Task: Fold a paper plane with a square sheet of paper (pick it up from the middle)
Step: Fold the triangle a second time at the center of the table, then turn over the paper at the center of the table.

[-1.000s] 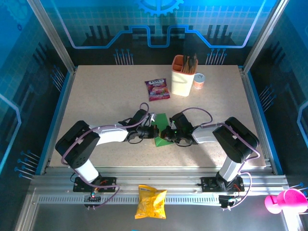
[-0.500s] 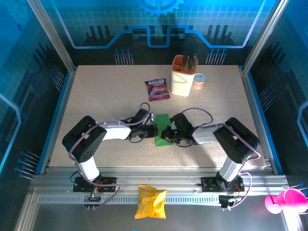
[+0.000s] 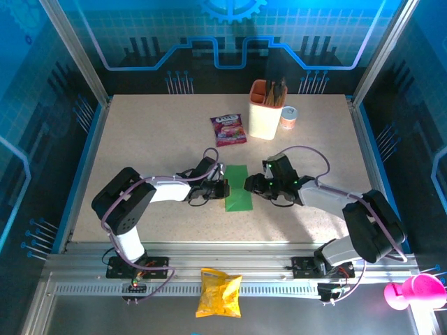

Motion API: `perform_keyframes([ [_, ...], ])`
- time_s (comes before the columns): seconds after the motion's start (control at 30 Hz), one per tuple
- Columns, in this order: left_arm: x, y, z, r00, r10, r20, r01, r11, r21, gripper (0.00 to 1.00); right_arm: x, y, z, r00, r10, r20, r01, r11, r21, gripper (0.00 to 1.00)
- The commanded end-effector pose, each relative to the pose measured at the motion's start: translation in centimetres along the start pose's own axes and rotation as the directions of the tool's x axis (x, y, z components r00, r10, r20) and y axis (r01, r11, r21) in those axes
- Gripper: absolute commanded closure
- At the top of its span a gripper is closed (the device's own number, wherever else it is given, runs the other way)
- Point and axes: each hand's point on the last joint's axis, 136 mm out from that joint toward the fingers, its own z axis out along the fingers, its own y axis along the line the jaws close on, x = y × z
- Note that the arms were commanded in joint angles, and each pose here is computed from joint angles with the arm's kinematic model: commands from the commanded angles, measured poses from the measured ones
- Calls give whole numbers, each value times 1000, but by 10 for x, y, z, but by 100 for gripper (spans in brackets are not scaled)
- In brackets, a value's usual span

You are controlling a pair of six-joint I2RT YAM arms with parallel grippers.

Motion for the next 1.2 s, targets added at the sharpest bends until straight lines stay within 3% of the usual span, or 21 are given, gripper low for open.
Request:
perform_keyframes([
  [0.0,10,16,6,999,-17,-38,16,999,-46,100,20,-28,1,998,5,-60,-1,997,80,54],
  [0.33,10,16,8,999,-19,-44,17,999,-44,100,38,-24,30,993,0,-115,5,999,41,56],
  [0.67,16,21,7,999,-22,-46,20,998,-53,100,40,1,51,993,-26,-115,23,999,-29,73],
  [1.17,19,24,6,999,-23,-45,21,998,-52,100,54,25,49,986,-115,-123,117,993,13,65],
])
